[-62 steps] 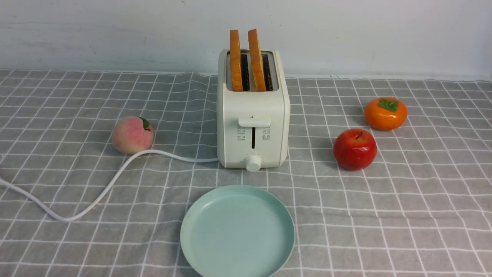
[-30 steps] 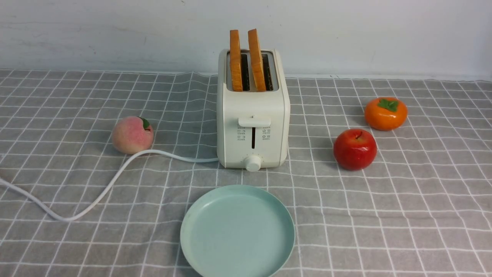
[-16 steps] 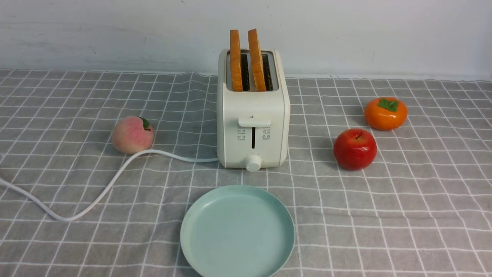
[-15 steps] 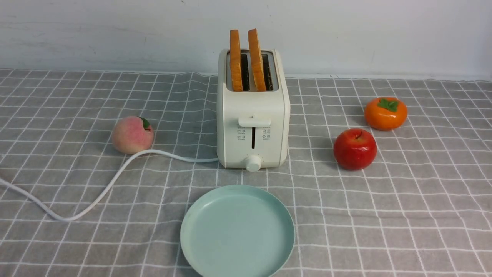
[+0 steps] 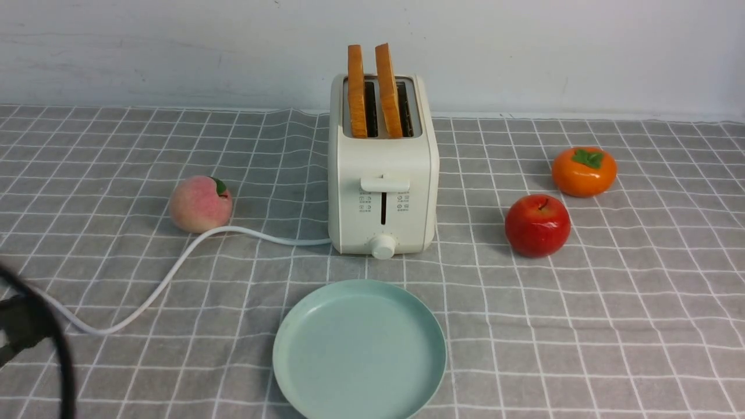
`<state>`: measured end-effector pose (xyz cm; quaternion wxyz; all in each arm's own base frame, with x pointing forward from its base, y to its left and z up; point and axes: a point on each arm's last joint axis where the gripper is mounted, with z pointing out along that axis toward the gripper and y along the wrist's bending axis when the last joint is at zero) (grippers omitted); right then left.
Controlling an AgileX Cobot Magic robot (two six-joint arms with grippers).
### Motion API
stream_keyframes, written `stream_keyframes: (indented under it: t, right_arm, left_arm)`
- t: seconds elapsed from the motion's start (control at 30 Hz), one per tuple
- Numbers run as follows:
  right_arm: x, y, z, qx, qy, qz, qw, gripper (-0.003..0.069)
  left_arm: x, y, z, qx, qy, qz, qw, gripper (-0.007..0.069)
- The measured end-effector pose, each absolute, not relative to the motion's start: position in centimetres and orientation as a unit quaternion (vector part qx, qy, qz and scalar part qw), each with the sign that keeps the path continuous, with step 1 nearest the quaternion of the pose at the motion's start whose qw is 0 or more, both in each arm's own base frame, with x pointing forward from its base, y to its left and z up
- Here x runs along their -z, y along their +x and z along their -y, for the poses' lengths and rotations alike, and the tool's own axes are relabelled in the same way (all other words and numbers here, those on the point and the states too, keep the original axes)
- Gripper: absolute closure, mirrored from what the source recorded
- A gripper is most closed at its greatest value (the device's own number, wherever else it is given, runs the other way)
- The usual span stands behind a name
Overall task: Take toasted bread from bread machine on grey coffee table place on plate.
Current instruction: 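Reach for a toast slice standing in the toaster with the left gripper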
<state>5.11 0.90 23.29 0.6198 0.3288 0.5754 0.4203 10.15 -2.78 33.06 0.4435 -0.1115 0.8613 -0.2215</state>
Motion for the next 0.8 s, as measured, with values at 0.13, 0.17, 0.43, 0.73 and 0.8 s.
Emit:
stream_keyframes:
  t: [0.13, 0.17, 0.43, 0.73, 0.8]
  right_arm:
    - [-26.3, 4.8, -2.9, -0.352, 0.161, -0.697, 0.603, 0.0585]
    - [-27.2, 4.8, -3.1, -0.324, 0.129, -0.722, 0.598, 0.0614]
    - [-31.2, 8.2, -3.5, -0.220, 0.004, -0.923, 0.317, 0.0671]
    - [-32.3, 12.1, -3.0, -0.200, 0.000, -0.953, 0.228, 0.0661]
    - [-32.1, 12.2, -3.0, -0.200, 0.004, -0.951, 0.236, 0.0659]
  left_arm:
    - [-35.3, 13.1, 3.3, 0.215, -0.093, -0.891, 0.389, 0.0639]
    - [-35.5, 13.7, 3.5, 0.219, -0.088, -0.894, 0.382, 0.0639]
    - [-38.0, 18.6, 5.5, 0.298, -0.032, -0.883, 0.362, 0.0639]
    - [-38.6, 22.3, 7.3, 0.288, 0.011, -0.904, 0.316, 0.0639]
    - [-38.0, 22.8, 9.2, 0.259, 0.040, -0.919, 0.294, 0.0639]
